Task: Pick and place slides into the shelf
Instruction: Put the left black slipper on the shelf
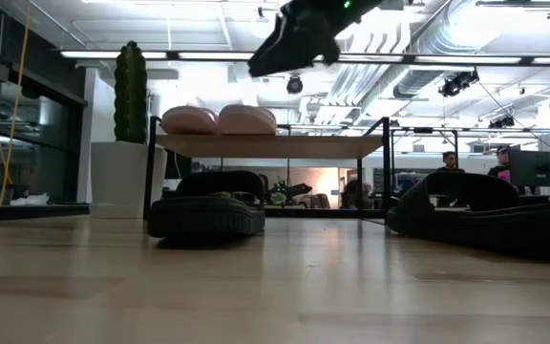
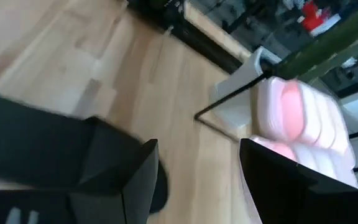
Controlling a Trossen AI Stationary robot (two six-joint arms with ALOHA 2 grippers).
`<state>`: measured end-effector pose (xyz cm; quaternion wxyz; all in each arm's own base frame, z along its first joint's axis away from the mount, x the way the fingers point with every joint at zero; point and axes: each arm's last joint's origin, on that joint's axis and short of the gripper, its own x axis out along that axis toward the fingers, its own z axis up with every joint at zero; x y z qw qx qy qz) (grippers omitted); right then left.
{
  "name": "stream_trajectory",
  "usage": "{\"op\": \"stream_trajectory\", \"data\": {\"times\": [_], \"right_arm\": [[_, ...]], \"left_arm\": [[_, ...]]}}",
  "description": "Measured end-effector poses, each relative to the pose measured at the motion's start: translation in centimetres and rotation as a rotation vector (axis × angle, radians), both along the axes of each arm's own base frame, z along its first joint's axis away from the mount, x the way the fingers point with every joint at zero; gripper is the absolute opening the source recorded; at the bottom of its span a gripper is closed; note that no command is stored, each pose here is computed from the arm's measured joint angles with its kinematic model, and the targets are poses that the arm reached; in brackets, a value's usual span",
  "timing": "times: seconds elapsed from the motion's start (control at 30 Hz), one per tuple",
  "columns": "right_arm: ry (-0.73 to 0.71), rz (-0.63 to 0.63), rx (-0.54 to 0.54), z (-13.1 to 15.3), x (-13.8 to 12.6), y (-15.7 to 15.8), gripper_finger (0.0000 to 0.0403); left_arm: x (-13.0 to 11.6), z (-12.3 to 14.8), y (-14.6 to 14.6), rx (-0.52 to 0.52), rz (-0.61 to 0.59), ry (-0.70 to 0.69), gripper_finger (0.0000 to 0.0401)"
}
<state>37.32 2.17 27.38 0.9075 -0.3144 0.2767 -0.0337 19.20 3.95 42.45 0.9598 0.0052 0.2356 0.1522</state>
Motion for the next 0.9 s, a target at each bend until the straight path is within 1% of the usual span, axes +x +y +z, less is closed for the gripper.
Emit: {"op": "stream_trajectory", "data": {"times": [0.1,0.17,0.3,0.47,0.6,0.73,0.9], "right_arm": [[0.007,-0.011,0.011,0.4,-0.3,0.9,0.0217],[0.036,-0.028,0.010,0.2,-0.6,1.4,0.0217],[0.081,-0.102,0.013,0.0,-1.4,2.0,0.0217],[0.100,-0.168,0.132,0.4,-2.5,2.0,0.0217],[0.119,-0.204,0.191,0.4,-3.0,2.1,0.0217],[0.130,-0.203,0.191,0.4,-3.1,2.2,0.0217],[0.117,-0.247,0.161,0.5,-3.3,2.0,0.0217]], "left_arm": [[0.2,-0.7,0.1,0.000,0.009,0.027,0.0189],[0.3,-1.4,0.1,-0.004,0.009,0.050,0.0189],[0.5,-2.7,0.1,-0.010,0.010,0.099,0.0189],[0.7,-4.2,0.2,-0.017,0.010,0.153,0.0189],[1.1,-5.5,0.2,-0.023,0.011,0.172,0.0189],[1.5,-7.6,0.3,-0.031,0.009,0.203,0.0189],[1.8,-10.3,0.3,-0.055,0.013,0.248,0.0189]]}}
